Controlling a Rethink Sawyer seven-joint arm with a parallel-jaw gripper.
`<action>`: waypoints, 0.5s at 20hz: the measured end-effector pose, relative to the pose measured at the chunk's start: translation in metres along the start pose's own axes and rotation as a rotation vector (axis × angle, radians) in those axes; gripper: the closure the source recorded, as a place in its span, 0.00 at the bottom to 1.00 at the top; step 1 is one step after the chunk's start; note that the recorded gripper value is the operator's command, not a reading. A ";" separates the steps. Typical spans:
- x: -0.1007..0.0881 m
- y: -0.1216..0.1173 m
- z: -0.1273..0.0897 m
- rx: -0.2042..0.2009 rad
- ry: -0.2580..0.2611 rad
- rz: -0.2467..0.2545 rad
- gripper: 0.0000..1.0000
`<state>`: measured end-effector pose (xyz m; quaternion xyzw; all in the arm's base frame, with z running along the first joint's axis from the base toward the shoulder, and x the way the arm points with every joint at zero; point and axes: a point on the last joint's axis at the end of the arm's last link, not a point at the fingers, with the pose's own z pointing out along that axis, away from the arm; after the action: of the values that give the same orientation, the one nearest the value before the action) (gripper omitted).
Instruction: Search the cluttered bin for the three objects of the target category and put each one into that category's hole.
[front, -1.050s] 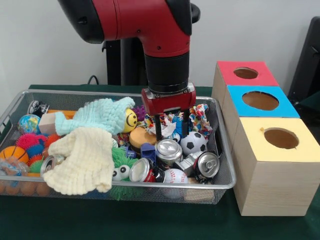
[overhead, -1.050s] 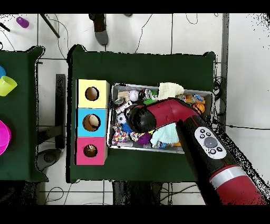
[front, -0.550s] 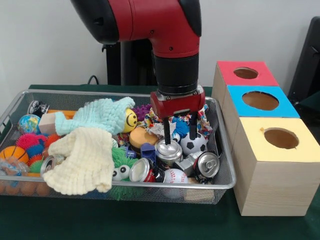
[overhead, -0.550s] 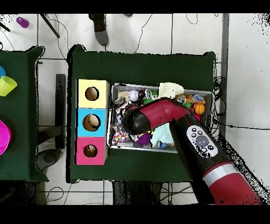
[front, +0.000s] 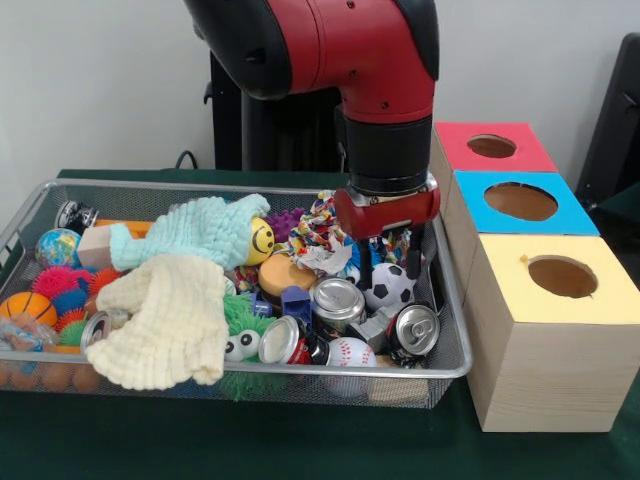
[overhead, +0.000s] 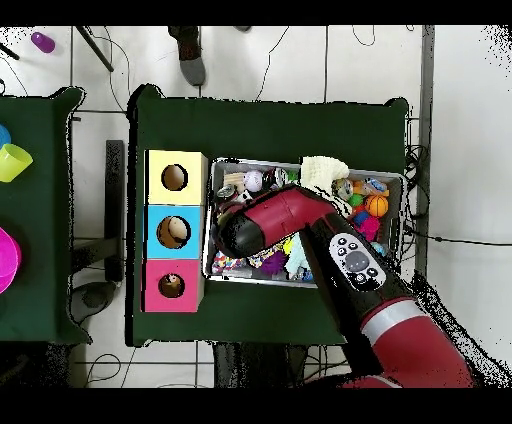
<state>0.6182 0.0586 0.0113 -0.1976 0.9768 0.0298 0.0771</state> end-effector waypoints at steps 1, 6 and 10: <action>0.001 0.000 0.001 -0.002 0.002 0.001 0.00; 0.004 0.000 0.004 -0.007 0.007 0.005 0.00; 0.005 -0.002 0.004 -0.006 0.007 0.009 0.00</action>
<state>0.6153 0.0552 0.0067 -0.1937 0.9778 0.0325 0.0729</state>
